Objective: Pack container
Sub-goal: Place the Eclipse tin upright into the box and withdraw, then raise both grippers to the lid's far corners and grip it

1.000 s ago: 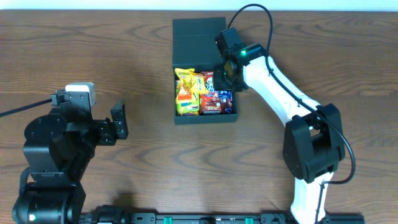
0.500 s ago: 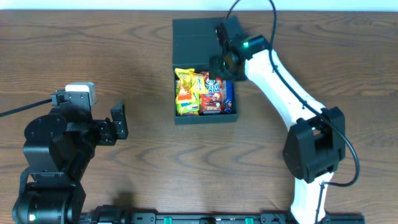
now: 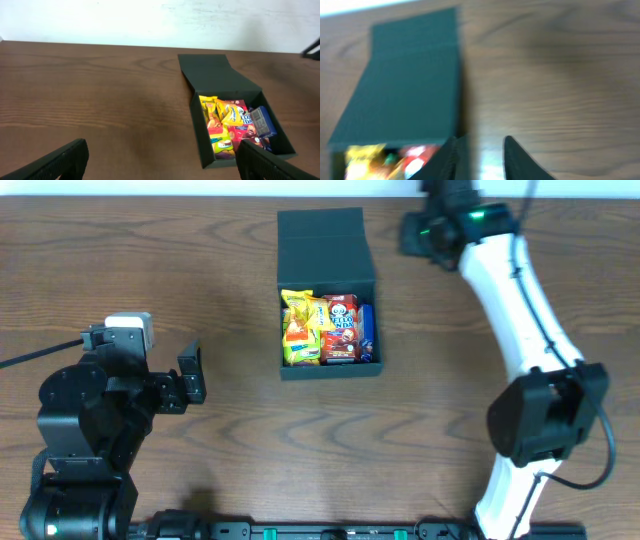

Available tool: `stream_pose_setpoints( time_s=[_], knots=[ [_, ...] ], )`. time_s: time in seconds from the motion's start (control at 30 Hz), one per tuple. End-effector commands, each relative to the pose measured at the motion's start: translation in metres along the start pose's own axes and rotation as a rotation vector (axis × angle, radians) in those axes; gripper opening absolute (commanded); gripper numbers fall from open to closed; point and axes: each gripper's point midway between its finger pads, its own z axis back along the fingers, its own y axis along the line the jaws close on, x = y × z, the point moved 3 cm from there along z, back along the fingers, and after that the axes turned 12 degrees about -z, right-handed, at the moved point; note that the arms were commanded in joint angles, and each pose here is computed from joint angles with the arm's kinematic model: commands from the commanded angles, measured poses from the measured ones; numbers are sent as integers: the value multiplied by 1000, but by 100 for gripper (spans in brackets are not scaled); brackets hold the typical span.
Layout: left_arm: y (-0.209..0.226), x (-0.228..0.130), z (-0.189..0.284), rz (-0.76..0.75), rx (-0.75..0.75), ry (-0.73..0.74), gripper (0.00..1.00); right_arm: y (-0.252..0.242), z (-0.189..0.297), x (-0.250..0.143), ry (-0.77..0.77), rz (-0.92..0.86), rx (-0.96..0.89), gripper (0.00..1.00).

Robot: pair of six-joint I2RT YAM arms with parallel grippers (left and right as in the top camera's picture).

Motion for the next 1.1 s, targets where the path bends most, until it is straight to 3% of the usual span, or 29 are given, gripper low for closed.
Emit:
stream_pose_setpoints(
  time_s=[0.0,0.07,0.13,0.33,0.63,1.07],
  knots=[
    [2,4,3,-16,10,-11,95,-36,2,25,-42,-59,-34,24],
    [2,4,3,-16,10,-11,95,-53,0,33,-45,-92,-41,16],
    [2,4,3,-16,10,-11,95,-63,-2,37,-49,-100,-53,1],
    [2,4,3,-16,10,-11,95,-63,-20,37,-33,-54,-22,1],
    [6,10,3,-19,36,-37,95,-56,-73,4,139,-72,93,1],
    [26,61,9,-27,159,-262,95,-46,-73,-6,194,-84,151,1]
  ],
)
